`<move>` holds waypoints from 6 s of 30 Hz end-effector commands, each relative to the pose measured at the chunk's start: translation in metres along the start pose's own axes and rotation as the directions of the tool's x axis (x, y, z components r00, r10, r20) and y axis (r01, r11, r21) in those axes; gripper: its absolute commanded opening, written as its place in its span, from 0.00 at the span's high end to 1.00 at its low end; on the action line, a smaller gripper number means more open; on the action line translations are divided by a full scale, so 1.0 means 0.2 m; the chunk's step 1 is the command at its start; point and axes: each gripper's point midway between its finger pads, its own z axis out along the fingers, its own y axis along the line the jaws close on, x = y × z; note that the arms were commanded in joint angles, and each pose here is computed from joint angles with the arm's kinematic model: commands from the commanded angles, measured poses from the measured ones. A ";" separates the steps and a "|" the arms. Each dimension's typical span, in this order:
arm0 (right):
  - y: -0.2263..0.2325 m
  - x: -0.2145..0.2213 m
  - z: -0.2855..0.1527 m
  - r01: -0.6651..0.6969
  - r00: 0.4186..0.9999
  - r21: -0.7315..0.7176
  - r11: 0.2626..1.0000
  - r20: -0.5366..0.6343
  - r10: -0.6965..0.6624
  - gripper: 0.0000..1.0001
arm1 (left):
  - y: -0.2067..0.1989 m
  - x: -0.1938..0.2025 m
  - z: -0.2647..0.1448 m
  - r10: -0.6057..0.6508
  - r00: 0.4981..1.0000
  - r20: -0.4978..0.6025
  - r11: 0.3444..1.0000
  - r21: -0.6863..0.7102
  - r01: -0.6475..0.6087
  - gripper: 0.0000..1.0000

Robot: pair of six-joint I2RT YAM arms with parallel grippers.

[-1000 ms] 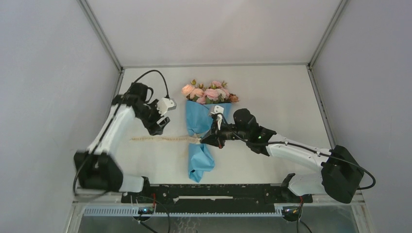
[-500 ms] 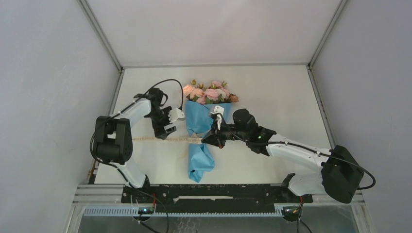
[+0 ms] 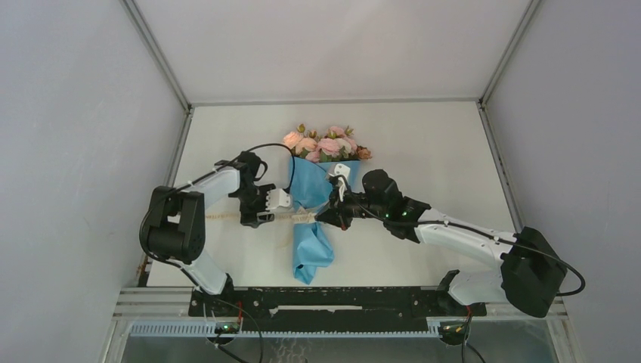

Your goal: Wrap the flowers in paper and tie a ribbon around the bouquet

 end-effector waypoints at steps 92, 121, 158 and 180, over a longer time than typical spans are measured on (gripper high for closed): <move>-0.05 -0.27 -0.02 -0.362 0.917 0.134 0.923 0.229 0.326 1.00 | -0.44 -1.13 -0.68 -0.254 0.442 0.860 0.930 0.092 0.356 0.15; -0.26 -0.06 -0.07 -0.289 0.955 0.331 0.899 0.037 0.293 0.56 | -0.34 -1.10 -0.56 -0.424 0.227 0.877 0.849 0.297 0.437 1.00; 0.00 0.12 0.06 -0.321 0.936 -0.064 0.945 -0.170 0.307 0.64 | -0.20 -0.99 -0.48 -0.124 0.298 0.947 0.893 -0.024 0.449 1.00; -0.40 -0.03 0.01 -0.305 0.942 0.170 0.937 -0.091 0.323 0.87 | -0.21 -0.98 -0.46 -0.150 0.322 0.935 0.892 -0.012 0.451 1.00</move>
